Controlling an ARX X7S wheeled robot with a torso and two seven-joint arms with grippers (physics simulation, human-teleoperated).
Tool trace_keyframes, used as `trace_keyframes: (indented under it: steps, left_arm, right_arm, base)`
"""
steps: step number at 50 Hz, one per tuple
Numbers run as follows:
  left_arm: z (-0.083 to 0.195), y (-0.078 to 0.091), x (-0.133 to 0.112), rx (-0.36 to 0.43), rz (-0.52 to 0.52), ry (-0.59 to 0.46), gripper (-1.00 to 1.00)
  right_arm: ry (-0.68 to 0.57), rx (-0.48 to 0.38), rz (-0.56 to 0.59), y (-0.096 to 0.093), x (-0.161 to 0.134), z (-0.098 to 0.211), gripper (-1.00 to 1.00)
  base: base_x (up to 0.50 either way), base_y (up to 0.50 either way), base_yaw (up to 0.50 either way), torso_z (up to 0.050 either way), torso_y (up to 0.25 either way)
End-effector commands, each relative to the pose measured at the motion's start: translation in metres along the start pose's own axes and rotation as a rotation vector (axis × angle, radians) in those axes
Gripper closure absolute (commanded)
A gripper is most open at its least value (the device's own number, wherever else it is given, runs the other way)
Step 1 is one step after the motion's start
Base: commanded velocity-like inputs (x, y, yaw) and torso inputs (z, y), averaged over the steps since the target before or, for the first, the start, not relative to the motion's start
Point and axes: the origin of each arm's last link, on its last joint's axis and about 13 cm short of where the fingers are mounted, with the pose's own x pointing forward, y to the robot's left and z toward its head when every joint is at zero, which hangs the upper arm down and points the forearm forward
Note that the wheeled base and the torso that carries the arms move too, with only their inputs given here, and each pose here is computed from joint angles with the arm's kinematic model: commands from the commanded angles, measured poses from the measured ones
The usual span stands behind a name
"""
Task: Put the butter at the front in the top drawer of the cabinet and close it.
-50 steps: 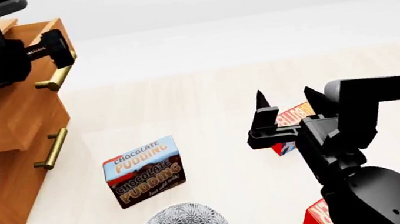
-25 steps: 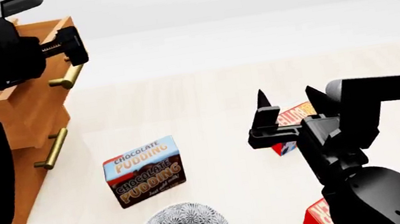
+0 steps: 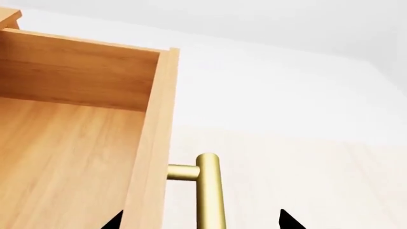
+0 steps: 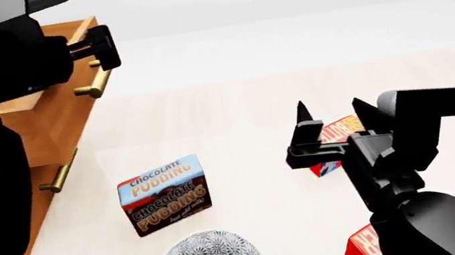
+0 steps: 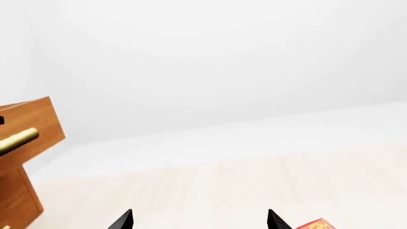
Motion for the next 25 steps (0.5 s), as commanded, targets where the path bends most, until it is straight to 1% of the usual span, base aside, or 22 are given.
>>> trace_keyframes:
  steps: [1,7,17,25]
  left_arm:
    - [-0.024,-0.020,0.019,-0.098,-0.176,0.062,-1.00]
    - [-0.029,-0.025,0.022,-0.112,-0.199,0.071,-1.00]
    - [-0.027,-0.036,0.016,-0.096,-0.250,0.062,-1.00]
    - [-0.029,-0.040,0.016,-0.094,-0.271,0.064,-1.00]
  right_arm:
    - [-0.018,0.010,-0.016,-0.002,-0.004,0.003,-1.00]
    - [-0.027,0.018,-0.025,-0.004,-0.005,0.004,-1.00]
    - [-0.024,0.016,-0.022,-0.003,-0.004,0.004,-1.00]
    - [-0.021,0.014,-0.020,-0.003,-0.004,0.004,-1.00]
  base:
    - [0.00,0.00,0.00,0.000,0.000]
    - [0.00,0.00,0.00,-0.002,0.000]
    - [0.00,0.00,0.00,-0.002,0.000]
    - [0.00,0.00,0.00,-0.001,0.000]
